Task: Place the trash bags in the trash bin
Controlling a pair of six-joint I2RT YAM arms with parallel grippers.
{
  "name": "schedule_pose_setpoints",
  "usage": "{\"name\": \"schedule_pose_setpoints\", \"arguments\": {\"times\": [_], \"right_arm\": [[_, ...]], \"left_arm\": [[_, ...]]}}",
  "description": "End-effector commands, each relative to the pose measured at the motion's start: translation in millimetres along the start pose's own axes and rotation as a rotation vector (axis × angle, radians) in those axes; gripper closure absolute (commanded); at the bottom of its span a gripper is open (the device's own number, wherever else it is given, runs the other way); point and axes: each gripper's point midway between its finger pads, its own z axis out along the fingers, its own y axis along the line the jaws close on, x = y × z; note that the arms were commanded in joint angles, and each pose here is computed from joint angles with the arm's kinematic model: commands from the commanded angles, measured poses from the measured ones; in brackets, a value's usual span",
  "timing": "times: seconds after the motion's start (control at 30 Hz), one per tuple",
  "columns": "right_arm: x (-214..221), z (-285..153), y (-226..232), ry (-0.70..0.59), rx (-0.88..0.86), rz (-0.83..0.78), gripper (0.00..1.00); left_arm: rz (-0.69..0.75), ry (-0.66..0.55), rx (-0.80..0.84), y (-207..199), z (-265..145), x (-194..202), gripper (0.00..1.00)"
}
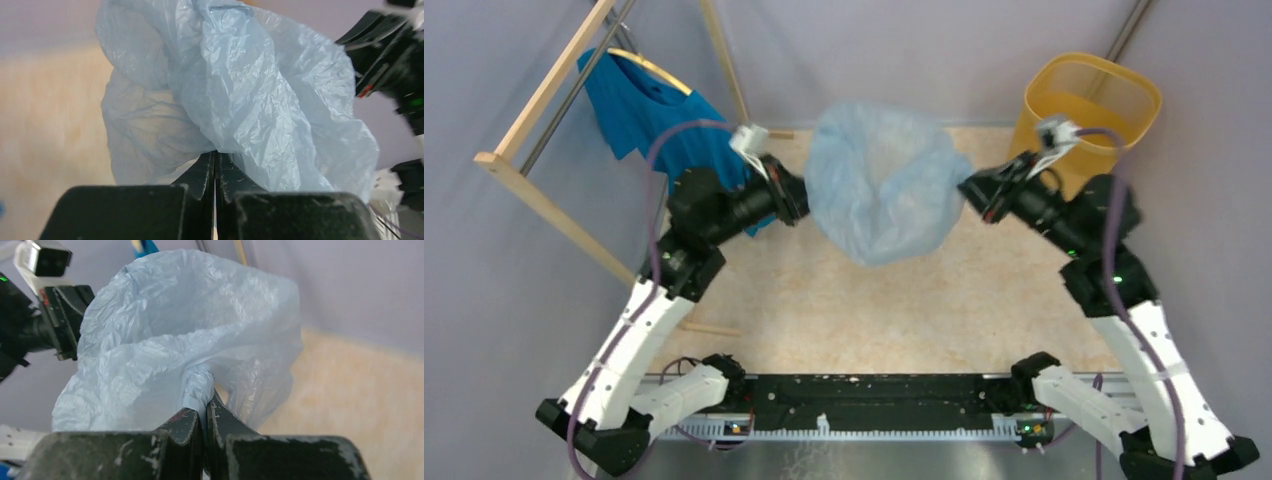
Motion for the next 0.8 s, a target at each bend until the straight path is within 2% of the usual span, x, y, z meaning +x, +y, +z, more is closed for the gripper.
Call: {"name": "schedule_pose_setpoints", "arguments": {"times": [0.0,0.03,0.1,0.13,0.17,0.23,0.3,0.37,0.43,0.47,0.53,0.63,0.77], "right_arm": [[-115,-49,79,-0.263,-0.166,-0.229,1.00],[-125,-60,87,-0.316,-0.180,-0.237,1.00],[-119,-65,79,-0.360,-0.151,-0.231,1.00],[-104,-58,60,-0.346,-0.095,-0.204,1.00],[-71,-42,28,-0.276,-0.008,-0.148,1.00],[9,-11,-34,-0.074,0.162,-0.017,1.00],[114,10,-72,0.198,0.206,0.129,1.00],[198,11,-79,0.415,0.149,0.255,1.00],[230,5,-71,0.478,0.082,0.335,1.00],[225,4,-65,0.454,0.055,0.351,1.00],[187,7,-49,0.358,0.000,0.301,1.00],[95,7,-18,0.201,-0.056,0.132,1.00],[-12,-4,16,0.039,-0.049,-0.055,1.00]], "left_arm": [[0.280,-0.287,0.273,-113,-53,-117,1.00],[0.288,-0.332,0.277,-118,-62,-122,1.00],[0.255,-0.384,0.221,-100,-64,-113,1.00],[0.205,-0.387,0.157,-75,-56,-98,1.00],[0.139,-0.362,0.092,-49,-45,-78,1.00],[0.002,-0.183,-0.086,20,-15,-6,1.00],[-0.111,0.056,-0.225,78,1,82,1.00],[-0.194,0.260,-0.336,115,-7,155,1.00],[-0.223,0.326,-0.357,124,-17,186,1.00],[-0.220,0.323,-0.335,120,-20,188,1.00],[-0.164,0.259,-0.236,97,-20,163,1.00],[-0.027,0.081,-0.111,49,-20,81,1.00],[0.148,-0.162,-0.045,-19,-41,-41,1.00]]}}
